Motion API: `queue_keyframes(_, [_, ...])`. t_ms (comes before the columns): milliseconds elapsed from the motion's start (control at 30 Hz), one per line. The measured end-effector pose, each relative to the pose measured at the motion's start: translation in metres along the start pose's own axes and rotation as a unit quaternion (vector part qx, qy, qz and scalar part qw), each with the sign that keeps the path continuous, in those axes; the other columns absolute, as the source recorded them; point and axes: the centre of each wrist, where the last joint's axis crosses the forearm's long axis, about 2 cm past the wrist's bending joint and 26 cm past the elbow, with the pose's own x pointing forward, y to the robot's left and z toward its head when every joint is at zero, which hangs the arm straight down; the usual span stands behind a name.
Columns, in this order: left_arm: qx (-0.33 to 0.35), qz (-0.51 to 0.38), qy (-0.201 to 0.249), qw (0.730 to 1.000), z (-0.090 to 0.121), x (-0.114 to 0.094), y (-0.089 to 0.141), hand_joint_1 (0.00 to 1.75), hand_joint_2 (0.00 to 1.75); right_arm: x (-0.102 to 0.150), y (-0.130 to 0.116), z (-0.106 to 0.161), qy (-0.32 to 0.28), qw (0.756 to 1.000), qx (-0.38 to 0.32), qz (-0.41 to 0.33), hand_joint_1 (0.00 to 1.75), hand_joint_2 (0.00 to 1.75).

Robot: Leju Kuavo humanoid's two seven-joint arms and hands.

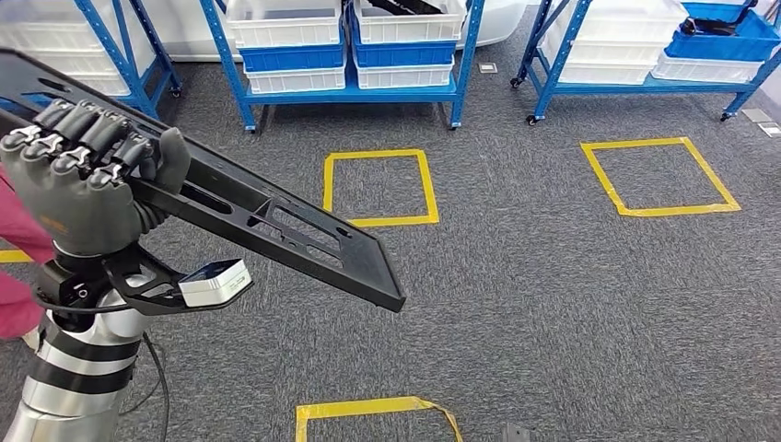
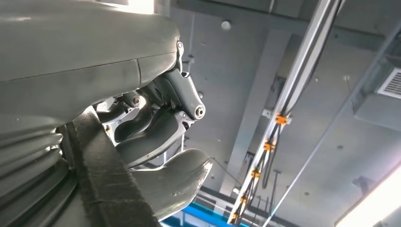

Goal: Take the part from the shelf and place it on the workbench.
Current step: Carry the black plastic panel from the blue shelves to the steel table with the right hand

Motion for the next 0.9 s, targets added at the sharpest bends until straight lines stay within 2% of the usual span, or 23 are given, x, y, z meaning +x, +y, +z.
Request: queue_keyframes(900, [-0.019, 0.014, -0.015, 1.0, 0.004, 0.0028, -0.0039, 1.75, 1.75, -0.0017, -0.0007, 0.0004, -0.016, 1.0, 0.0, 0.004, 0.0, 0.0])
